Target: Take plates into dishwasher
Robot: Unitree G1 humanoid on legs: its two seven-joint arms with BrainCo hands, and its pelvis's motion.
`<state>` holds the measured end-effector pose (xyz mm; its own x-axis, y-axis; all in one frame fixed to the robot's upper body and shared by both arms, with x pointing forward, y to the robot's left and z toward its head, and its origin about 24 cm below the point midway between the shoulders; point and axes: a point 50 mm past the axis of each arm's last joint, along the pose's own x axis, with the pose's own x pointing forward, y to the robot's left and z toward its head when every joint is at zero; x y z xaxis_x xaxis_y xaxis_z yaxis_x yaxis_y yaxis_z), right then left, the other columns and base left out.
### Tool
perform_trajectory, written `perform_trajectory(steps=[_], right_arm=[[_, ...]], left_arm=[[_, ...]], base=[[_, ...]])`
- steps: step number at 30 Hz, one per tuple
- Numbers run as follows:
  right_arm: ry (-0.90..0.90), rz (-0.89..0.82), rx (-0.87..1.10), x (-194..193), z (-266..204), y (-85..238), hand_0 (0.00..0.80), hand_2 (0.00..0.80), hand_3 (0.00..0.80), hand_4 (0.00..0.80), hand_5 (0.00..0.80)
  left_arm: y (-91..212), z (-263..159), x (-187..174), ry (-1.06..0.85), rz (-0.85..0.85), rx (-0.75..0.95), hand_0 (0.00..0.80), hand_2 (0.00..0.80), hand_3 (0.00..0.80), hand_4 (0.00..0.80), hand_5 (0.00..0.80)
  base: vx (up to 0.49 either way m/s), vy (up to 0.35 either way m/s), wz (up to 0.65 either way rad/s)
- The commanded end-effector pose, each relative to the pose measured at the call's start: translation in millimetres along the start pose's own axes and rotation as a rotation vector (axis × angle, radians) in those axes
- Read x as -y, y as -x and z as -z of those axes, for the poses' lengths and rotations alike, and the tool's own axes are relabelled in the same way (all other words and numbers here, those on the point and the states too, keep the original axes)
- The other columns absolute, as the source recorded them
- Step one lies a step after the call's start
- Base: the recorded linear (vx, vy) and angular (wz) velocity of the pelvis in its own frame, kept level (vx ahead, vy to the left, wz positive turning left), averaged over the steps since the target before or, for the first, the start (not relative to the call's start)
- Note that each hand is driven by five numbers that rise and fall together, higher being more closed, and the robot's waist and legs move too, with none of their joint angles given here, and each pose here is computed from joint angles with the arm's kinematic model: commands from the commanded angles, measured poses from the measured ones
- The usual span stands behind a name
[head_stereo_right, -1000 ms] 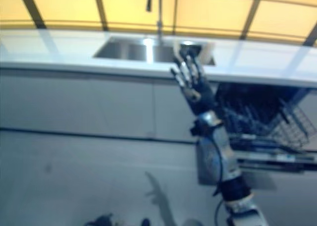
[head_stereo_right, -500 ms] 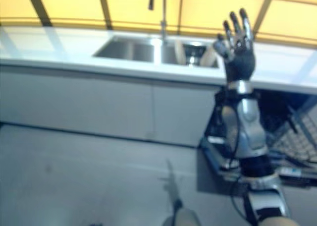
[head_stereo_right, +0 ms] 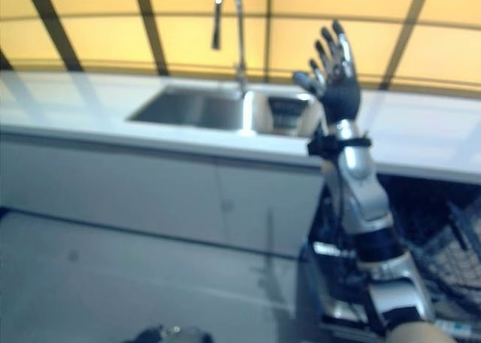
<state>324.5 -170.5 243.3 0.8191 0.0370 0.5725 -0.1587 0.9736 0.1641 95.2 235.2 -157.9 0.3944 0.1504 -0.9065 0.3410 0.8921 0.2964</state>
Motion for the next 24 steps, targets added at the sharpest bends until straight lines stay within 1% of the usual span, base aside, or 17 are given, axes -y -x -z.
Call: perform_trajectory(steps=[1, 3, 5, 6, 9, 12, 16, 19, 21, 24], right_arm=[[0.082, -0.019, 0.11, -4.8, -28.0, -23.1, 0.0, 0.0, 0.0, 0.0, 0.0], [0.149, 0.001, 0.095, 5.3, -26.7, -23.9, 0.0, 0.0, 0.0, 0.0, 0.0], [0.261, 0.028, 0.084, 15.6, -27.2, -26.0, 0.0, 0.0, 0.0, 0.0, 0.0], [0.335, 0.042, 0.083, 24.6, -26.8, -27.7, 0.0, 0.0, 0.0, 0.0, 0.0], [0.392, 0.086, 0.086, 37.8, -26.2, -20.4, 0.0, 0.0, 0.0, 0.0, 0.0], [0.384, 0.178, 0.09, 49.0, -25.7, -4.8, 0.0, 0.0, 0.0, 0.0, 0.0], [0.381, 0.257, 0.108, 56.3, -25.5, 6.0, 0.0, 0.0, 0.0, 0.0, 0.0], [0.394, 0.314, 0.116, 64.3, -27.8, 2.7, 0.0, 0.0, 0.0, 0.0, 0.0], [0.393, 0.353, 0.126, 71.9, -38.3, -5.0, 0.0, 0.0, 0.0, 0.0, 0.0], [0.399, 0.368, 0.121, 74.6, -42.8, -7.8, 0.0, 0.0, 0.0, 0.0, 0.0]], left_arm=[[0.8, 0.2, 7.7, -0.058, 0.007, 0.014, 0.0, 0.0, 0.0, 0.0, 0.0], [1.8, 3.1, 8.1, -0.045, 0.004, 0.02, 0.0, 0.0, 0.0, 0.0, 0.0], [1.8, 2.3, 7.6, -0.018, 0.001, 0.03, 0.0, 0.0, 0.0, 0.0, 0.0], [1.4, 2.9, 5.1, 0.036, -0.014, 0.019, 0.0, 0.0, 0.0, 0.0, 0.0], [0.3, 1.1, -0.9, 0.03, -0.025, 0.011, 0.0, 0.0, 0.0, 0.0, 0.0], [-2.1, -7.1, -4.7, -0.03, -0.024, 0.016, 0.0, 0.0, 0.0, 0.0, 0.0], [-3.7, -14.8, -9.9, -0.061, -0.036, 0.012, 0.0, 0.0, 0.0, 0.0, 0.0], [-4.1, -18.6, -14.9, -0.079, -0.048, 0.007, 0.0, 0.0, 0.0, 0.0, 0.0], [-4.0, -19.5, -22.7, -0.086, -0.065, 0.0, 0.0, 0.0, 0.0, 0.0, 0.0], [-3.8, -18.6, -26.2, -0.08, -0.071, -0.011, 0.0, 0.0, 0.0, 0.0, 0.0]], base=[[0.489, 0.11, 0.17], [0.448, 0.147, -0.12], [0.446, 0.241, -0.52], [0.438, 0.29, -0.51], [0.41, 0.308, -0.64], [0.435, 0.401, -0.25], [0.366, 0.333, 0.1], [0.332, 0.07, -0.02], [0.35, -0.068, 0.09], [0.335, -0.069, 0.02]])
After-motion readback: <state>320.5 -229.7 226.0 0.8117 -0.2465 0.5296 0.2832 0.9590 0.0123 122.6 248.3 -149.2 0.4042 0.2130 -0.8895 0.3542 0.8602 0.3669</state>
